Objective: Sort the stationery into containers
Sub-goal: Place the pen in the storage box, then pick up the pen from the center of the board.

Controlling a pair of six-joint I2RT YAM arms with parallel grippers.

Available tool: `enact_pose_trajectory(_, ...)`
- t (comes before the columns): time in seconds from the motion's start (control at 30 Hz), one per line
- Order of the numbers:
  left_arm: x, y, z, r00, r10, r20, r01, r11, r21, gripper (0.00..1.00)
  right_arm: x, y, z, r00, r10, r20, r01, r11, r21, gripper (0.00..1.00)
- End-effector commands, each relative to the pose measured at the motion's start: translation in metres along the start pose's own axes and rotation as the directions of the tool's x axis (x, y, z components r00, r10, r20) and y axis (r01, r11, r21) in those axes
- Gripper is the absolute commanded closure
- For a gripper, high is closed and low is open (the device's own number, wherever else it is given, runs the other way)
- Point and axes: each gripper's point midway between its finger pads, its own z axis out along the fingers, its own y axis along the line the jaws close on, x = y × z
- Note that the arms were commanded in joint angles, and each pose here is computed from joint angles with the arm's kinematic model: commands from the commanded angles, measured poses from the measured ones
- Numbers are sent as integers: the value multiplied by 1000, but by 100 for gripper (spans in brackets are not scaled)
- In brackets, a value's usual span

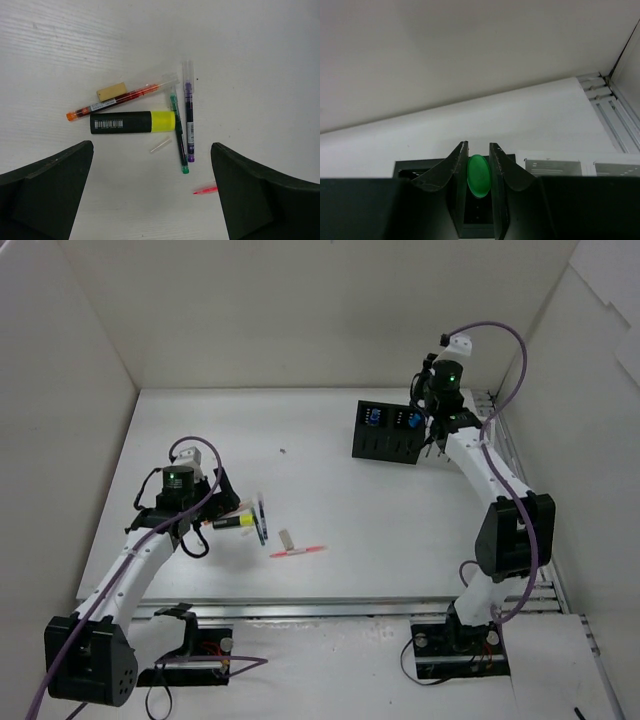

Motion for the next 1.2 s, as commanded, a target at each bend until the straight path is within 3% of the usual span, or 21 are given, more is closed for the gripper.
enact_pose_trajectory(0.0,-6,-9,2,996,-84,-25,86,995,48,1,-7,-8,22,998,-2,55,0,999,33,100)
enact_pose_trajectory(0.13,-3,-7,7,996,-85,-39,87,995,54,1,24,-13,35,1000,-4,7,3,998,60,97)
enact_pose_trajectory(0.2,0,-6,8,995,-83,-51,86,995,49,1,36,-16,38,1000,-8,-14,9,997,73,87)
enact_pose_trajectory(0.3,6,-3,10,994,-80,-73,83,996,38,1,37,-14,34,1000,7,-17,-6,998,60,53)
enact_pose_trajectory(0.33,8,-1,11,993,-82,-79,85,996,30,0,40,-11,32,1000,8,-25,-7,999,38,36)
enact_pose_trajectory(0.47,11,4,11,994,-71,-86,72,997,10,1,9,-1,5,1000,-1,12,1,1000,-11,14)
enact_pose_trajectory(0.5,10,3,11,995,-61,-79,62,998,14,1,9,7,-2,1000,-16,3,16,999,-45,2)
enact_pose_trajectory(0.67,-1,-18,17,990,90,-110,-72,986,152,0,7,18,-43,997,-79,-19,75,988,-136,2)
enact_pose_trajectory(0.73,-17,-25,20,985,154,-80,-137,974,179,1,14,24,-58,993,-111,-39,101,974,-201,2)
enact_pose_trajectory(0.83,-67,-50,17,959,275,69,-284,925,253,1,27,26,-75,985,-159,-64,137,954,-265,2)
enact_pose_trajectory(0.87,-105,-69,4,935,311,168,-347,897,272,0,29,27,-79,985,-163,-64,139,950,-280,2)
enact_pose_trajectory(0.93,-127,-107,-10,867,412,282,-496,776,390,1,33,25,-89,984,-164,-66,139,948,-286,2)
enact_pose_trajectory(0.97,-138,-120,-17,807,477,349,-588,706,395,1,36,24,-91,983,-167,-73,140,947,-290,2)
enact_pose_trajectory(1.0,-163,-134,-25,700,557,447,-710,613,348,1,40,23,-94,981,-175,-82,144,944,-296,2)
enact_pose_trajectory(1.07,-180,-144,-30,621,611,490,-780,543,311,1,38,21,-102,980,-178,-84,146,944,-296,2)
enact_pose_trajectory(1.1,-197,-159,-38,521,654,549,-851,445,277,1,40,16,-103,979,-183,-90,152,948,-278,2)
enact_pose_trajectory(1.13,-201,-162,-39,478,677,559,-877,397,270,1,36,16,-108,981,-176,-80,148,951,-272,2)
enact_pose_trajectory(1.17,-194,-159,-39,470,709,527,-883,366,295,0,36,13,-110,981,-178,-82,151,953,-261,2)
